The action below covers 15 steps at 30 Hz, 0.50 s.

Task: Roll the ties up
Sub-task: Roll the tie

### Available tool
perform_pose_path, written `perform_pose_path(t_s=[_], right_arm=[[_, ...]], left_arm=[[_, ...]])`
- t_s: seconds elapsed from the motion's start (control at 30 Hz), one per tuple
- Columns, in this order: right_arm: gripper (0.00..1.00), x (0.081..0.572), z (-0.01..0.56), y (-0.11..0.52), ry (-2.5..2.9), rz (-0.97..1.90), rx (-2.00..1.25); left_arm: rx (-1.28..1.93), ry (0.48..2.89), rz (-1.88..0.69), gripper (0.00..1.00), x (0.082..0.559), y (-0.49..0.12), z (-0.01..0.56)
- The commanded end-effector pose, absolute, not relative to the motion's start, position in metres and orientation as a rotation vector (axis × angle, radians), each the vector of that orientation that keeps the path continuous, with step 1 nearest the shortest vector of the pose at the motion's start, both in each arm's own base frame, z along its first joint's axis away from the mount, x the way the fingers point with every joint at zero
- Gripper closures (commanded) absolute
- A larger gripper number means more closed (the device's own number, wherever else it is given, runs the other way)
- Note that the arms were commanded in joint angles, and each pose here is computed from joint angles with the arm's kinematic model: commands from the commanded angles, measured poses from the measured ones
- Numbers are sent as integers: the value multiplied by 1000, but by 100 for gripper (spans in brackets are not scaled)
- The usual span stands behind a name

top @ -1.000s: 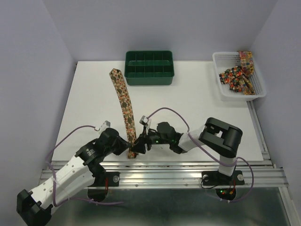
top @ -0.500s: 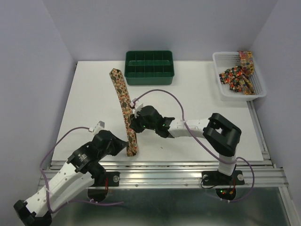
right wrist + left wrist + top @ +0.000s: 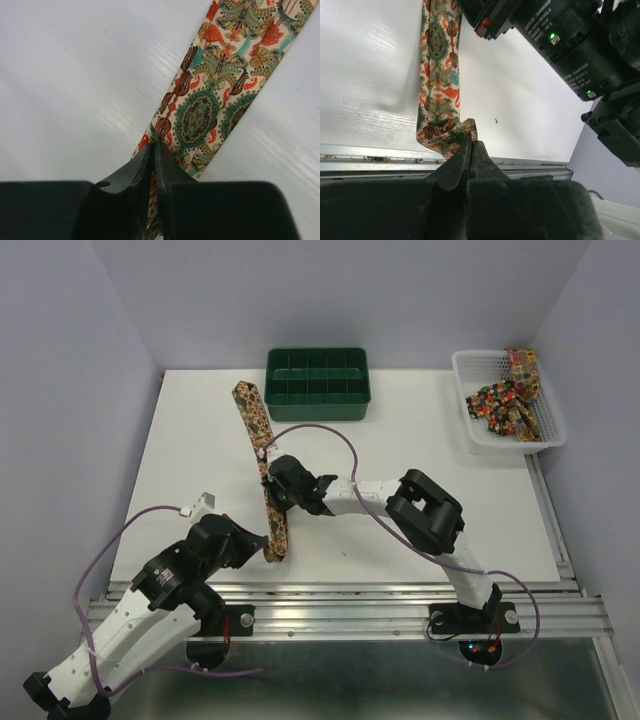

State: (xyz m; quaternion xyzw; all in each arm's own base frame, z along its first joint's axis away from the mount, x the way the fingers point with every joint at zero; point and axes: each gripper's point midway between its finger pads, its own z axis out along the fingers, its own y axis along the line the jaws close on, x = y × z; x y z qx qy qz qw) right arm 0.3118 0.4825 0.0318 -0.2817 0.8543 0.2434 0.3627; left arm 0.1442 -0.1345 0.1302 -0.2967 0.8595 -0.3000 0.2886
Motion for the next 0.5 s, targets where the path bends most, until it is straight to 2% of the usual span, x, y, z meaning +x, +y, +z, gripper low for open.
perform_pose_path(t_s=[0.0, 0.17, 0.47], right_arm=[[88, 347, -2, 444, 2313, 374, -561], [89, 368, -14, 430, 2355, 386, -434], [88, 388, -1, 433, 2289, 328, -454]], left_arm=[[-763, 2263, -794, 100, 146, -131, 143], [-775, 2238, -773, 100, 149, -126, 147], [-764, 2255, -736, 100, 153, -128, 148]])
